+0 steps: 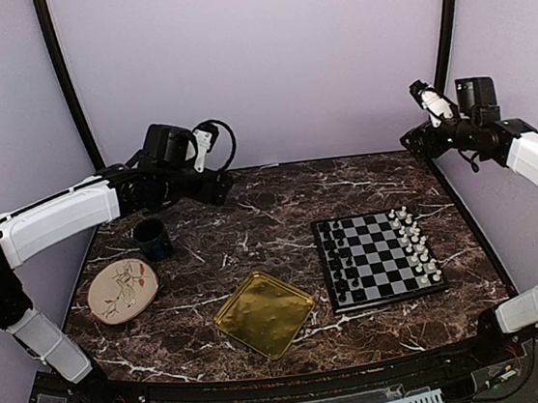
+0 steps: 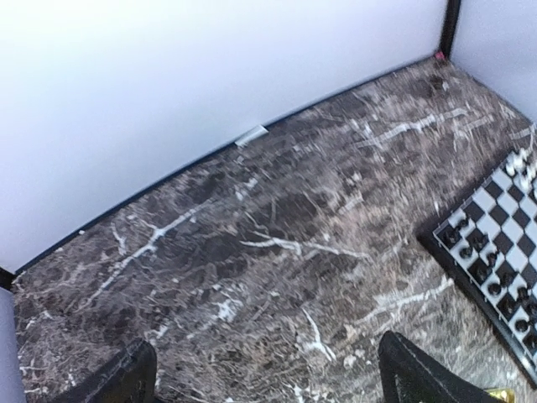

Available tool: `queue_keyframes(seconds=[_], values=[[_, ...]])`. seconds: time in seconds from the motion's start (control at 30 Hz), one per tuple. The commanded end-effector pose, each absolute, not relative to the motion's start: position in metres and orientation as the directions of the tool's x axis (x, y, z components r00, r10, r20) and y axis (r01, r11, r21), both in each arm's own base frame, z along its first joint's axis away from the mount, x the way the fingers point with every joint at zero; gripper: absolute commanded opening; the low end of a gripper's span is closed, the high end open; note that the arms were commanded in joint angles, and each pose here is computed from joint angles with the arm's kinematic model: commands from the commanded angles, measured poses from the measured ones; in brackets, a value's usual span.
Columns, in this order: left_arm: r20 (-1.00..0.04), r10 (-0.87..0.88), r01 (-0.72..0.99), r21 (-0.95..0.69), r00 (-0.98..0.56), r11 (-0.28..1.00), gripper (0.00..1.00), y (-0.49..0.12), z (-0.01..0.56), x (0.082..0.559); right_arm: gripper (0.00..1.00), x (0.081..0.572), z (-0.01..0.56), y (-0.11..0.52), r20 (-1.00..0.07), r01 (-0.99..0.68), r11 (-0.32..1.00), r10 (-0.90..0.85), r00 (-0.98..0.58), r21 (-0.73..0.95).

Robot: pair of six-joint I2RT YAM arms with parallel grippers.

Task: Set up the chess pieces on the board
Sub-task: Reset both arms

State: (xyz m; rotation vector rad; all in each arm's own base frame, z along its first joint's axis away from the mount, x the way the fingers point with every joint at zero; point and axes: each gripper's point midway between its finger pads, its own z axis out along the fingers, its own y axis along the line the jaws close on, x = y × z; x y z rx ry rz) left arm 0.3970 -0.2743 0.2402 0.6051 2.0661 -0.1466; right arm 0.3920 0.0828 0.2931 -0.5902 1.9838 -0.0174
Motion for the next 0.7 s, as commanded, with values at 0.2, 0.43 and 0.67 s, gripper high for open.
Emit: queue_keyframes(seconds=[0.2,0.43,0.67], values=[[-0.932,0.168,0.15,0.125,-0.322,0.981,0.99,-0.193,0.301,0.404,1.0,0.382,0.33,0.051,-0.959,-0.169,0.966,-0.222,-0.175,-0.193],[-0.937,0.153,0.112,0.123,-0.314,0.986,0.99,-0.179,0.293,0.395,1.0,0.375,0.319,0.045,-0.957,-0.159,0.968,-0.221,-0.189,-0.193],[-0.954,0.14,0.075,0.124,-0.267,0.989,0.99,-0.169,0.299,0.39,1.0,0.374,0.319,0.031,-0.957,-0.123,0.973,-0.214,-0.193,-0.193]])
